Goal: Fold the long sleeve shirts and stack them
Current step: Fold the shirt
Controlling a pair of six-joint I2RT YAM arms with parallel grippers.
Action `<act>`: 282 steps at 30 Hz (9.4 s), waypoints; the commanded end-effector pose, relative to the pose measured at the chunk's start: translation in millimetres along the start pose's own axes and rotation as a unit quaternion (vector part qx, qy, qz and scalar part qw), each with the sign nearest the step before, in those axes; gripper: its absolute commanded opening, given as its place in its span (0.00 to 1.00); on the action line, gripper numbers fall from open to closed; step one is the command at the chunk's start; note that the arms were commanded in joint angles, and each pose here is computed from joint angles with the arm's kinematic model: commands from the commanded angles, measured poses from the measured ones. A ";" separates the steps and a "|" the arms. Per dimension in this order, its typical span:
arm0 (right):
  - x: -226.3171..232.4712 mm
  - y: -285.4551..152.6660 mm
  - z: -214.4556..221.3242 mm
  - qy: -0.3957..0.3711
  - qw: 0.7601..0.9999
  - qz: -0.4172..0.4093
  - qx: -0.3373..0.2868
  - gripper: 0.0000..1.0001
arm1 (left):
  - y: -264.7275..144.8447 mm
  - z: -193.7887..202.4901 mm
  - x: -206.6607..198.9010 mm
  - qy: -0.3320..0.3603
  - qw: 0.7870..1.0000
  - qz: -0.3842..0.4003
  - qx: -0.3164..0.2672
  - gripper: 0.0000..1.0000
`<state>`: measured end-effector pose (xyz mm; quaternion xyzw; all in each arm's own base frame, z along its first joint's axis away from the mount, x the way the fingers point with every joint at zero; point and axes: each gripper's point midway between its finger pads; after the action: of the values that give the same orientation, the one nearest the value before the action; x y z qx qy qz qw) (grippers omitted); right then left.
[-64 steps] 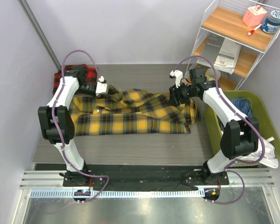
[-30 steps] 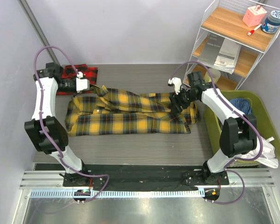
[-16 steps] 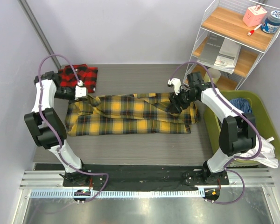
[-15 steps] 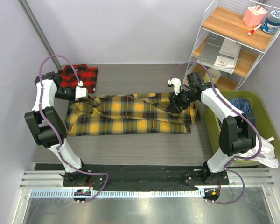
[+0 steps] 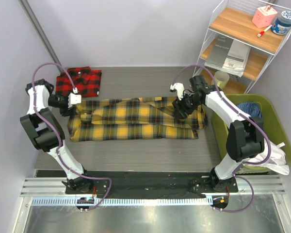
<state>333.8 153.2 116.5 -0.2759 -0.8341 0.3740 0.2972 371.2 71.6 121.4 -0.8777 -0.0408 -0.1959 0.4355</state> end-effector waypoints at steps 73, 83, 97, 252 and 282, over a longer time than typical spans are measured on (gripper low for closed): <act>-51.8 23.6 66.1 0.127 0.984 -0.021 0.126 0.25 | 278.7 -252.2 51.7 -0.063 0.990 0.110 -0.068 0.39; -38.4 1.5 44.8 0.116 0.988 -0.028 0.093 0.01 | 247.4 -273.8 56.8 -0.036 0.991 0.089 -0.090 0.00; -49.0 -13.9 11.7 0.079 0.996 0.007 0.045 0.01 | 228.7 -274.3 78.9 -0.028 0.996 0.028 -0.085 0.00; 58.1 42.6 -25.6 0.018 0.992 -0.099 0.079 0.65 | 134.5 -235.8 -30.2 -0.540 0.836 -0.040 -0.091 0.64; -105.1 165.8 -62.6 0.141 0.988 0.056 0.044 0.39 | 253.5 -95.9 39.5 -0.697 0.717 -0.020 0.024 0.27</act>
<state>465.1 228.8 27.5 -0.3081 -0.7739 0.3565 0.4231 426.9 -193.9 26.6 -0.7940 -0.3129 0.4472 0.2677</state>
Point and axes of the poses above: each gripper's point midway between its finger pads, its own y axis out along the fingers, its own x axis along the line the jaws close on, z = x × y, and after that the axes turned 13 degrees about y, right-handed
